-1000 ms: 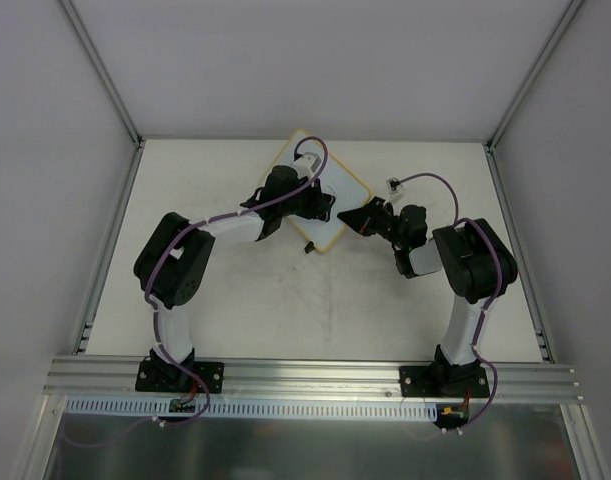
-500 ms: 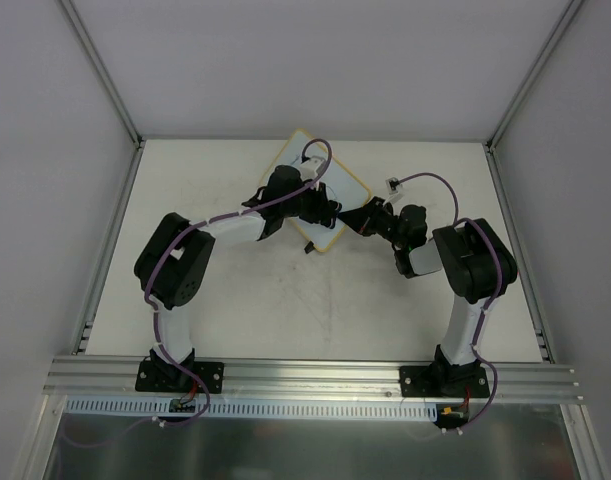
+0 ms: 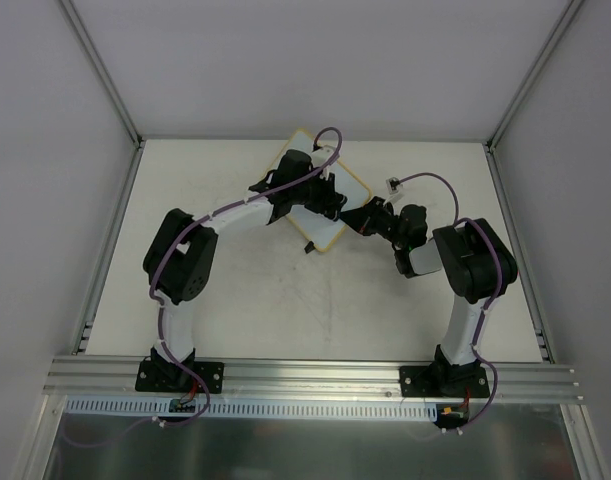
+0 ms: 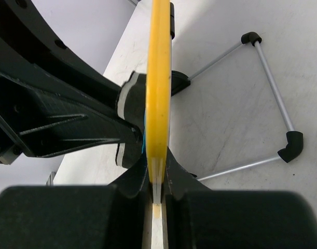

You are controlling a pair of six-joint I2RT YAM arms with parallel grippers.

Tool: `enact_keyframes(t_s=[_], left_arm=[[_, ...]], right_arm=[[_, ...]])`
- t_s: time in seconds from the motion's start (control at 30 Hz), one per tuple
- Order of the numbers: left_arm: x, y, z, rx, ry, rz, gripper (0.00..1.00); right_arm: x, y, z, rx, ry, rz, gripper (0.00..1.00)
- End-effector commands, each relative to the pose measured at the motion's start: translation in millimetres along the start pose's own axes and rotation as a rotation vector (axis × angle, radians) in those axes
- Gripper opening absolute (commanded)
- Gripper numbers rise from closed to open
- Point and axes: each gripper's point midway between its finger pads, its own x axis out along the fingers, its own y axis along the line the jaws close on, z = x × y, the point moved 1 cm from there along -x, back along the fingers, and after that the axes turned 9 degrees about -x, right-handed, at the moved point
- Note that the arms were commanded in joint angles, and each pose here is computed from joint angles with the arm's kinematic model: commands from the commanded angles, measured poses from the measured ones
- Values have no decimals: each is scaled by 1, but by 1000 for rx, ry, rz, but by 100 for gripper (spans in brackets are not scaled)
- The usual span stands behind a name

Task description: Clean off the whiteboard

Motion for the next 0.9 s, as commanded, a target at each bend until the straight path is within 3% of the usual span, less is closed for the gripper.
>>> enact_keyframes(t_s=[0.0,0.47,0.87], left_arm=[[10,-17,20,73,-41,-48,0],[18,33,24,28,-27,10,0],[-22,118,79,-14,-138,130,0]], right_arm=[[5,60,19,-198,-68,275,0],[4,63,18,-204,-66,280,0],[5,64,18,-207,-64,288,0]])
